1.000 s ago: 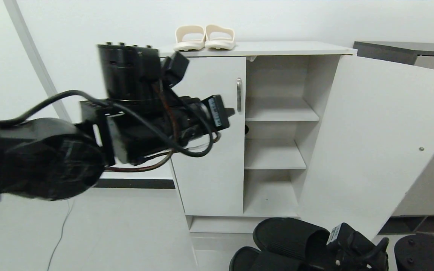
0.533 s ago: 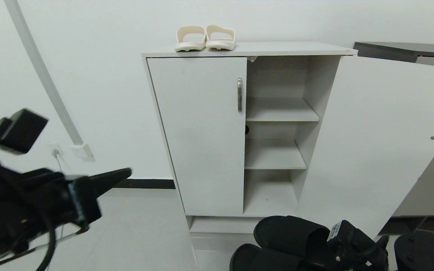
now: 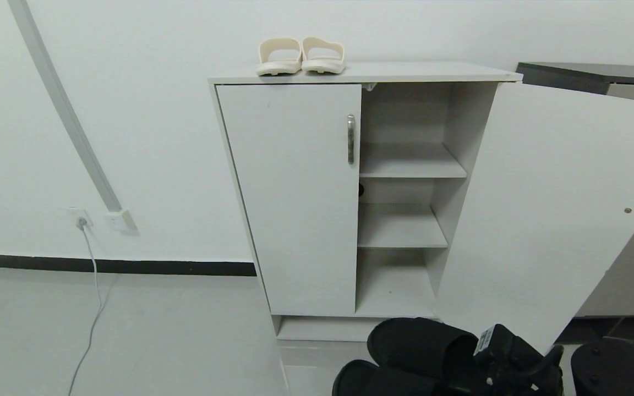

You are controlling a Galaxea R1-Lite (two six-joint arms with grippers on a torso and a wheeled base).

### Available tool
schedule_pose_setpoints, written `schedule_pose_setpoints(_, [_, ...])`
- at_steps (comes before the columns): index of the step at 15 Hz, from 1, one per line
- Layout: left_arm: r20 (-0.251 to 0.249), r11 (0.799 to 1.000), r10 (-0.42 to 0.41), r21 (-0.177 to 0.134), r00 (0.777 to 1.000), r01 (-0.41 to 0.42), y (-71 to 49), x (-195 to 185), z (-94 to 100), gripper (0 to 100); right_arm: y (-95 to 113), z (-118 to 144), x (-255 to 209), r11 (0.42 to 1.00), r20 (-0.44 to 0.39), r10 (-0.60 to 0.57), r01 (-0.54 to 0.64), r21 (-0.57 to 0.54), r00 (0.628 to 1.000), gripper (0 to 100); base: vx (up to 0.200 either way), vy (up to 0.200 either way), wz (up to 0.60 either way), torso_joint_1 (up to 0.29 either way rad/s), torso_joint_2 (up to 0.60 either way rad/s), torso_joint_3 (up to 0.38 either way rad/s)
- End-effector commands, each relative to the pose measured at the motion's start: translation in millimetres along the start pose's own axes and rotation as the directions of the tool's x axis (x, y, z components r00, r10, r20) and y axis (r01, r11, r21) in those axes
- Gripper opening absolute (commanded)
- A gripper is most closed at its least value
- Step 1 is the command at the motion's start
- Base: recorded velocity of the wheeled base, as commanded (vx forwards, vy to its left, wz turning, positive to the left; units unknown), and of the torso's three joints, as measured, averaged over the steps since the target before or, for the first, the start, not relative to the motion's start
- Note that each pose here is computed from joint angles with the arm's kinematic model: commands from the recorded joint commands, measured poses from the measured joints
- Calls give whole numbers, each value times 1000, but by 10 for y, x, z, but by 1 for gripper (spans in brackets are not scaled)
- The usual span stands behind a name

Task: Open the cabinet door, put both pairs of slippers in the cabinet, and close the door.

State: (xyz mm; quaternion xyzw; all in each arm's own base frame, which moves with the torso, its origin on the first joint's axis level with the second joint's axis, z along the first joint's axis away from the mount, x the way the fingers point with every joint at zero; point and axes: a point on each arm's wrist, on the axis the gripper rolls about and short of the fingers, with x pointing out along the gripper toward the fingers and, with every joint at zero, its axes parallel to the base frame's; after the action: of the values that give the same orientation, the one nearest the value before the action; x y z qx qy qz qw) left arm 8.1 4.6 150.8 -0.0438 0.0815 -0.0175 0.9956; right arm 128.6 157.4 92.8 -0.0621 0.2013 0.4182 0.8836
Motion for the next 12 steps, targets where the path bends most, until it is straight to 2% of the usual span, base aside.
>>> schedule_pose_setpoints(1, [101, 981, 176, 62, 979, -183, 116, -263, -438, 0, -3, -13, 14, 1000, -8, -3, 3, 0, 1000, 0, 0, 0, 0, 0, 0, 0])
schedule_pose_setpoints(2, [105, 974, 204, 73, 973, -213, 120, -275, -494, 0, -2, -4, 10, 1000, -3, -4, 4, 0, 1000, 0, 0, 0, 0, 0, 0, 0])
schedule_pose_setpoints(3, [96, 951, 292, 77, 952, -299, 140, -225, -581, 0, -3, -1, 19, 1000, -3, -9, 9, 0, 1000, 0, 0, 0, 0, 0, 0, 0])
schedule_pose_setpoints(4, [80, 946, 307, 87, 948, -313, 147, -174, -681, 0, -4, -3, 40, 1000, -7, -12, 12, 0, 1000, 0, 0, 0, 0, 0, 0, 0])
schedule_pose_setpoints(5, [98, 945, 309, 80, 946, -317, 143, -156, -697, 0, -14, 30, 97, 1000, -1, -19, 19, 5, 1000, 0, 0, 0, 0, 0, 0, 0])
schedule_pose_setpoints(6, [117, 944, 313, 70, 942, -322, 141, -148, -694, 0, -52, 58, 167, 998, 1, -54, 54, 14, 999, 0, 0, 0, 0, 0, 0, 0])
schedule_pose_setpoints(8, [124, 925, 366, 57, 922, -374, 138, -148, -703, 0, -104, 131, 372, 986, 12, -166, 165, 34, 986, 0, 0, 0, 0, 0, 0, 0])
schedule_pose_setpoints(9, [122, 928, 359, 62, 925, -368, 136, -147, -705, 0, -119, 188, 447, 976, 31, -211, 210, 53, 977, 0, 0, 0, 0, 0, 0, 0])
schedule_pose_setpoints(10, [115, 951, 294, 65, 949, -303, 123, -141, -709, 0, -126, 236, 485, 968, 47, -243, 240, 72, 969, 0, 0, 0, 0, 0, 0, 0])
schedule_pose_setpoints(11, [106, 988, 145, 40, 984, -150, 90, -125, -724, 0, -135, 306, 535, 960, 72, -272, 266, 83, 960, 0, 0, 0, 0, 0, 0, 0])
schedule_pose_setpoints(12, [106, 1000, 25, -1, 994, -25, 63, -117, -728, 0, -149, 366, 587, 951, 92, -302, 293, 93, 949, 0, 0, 0, 0, 0, 0, 0])
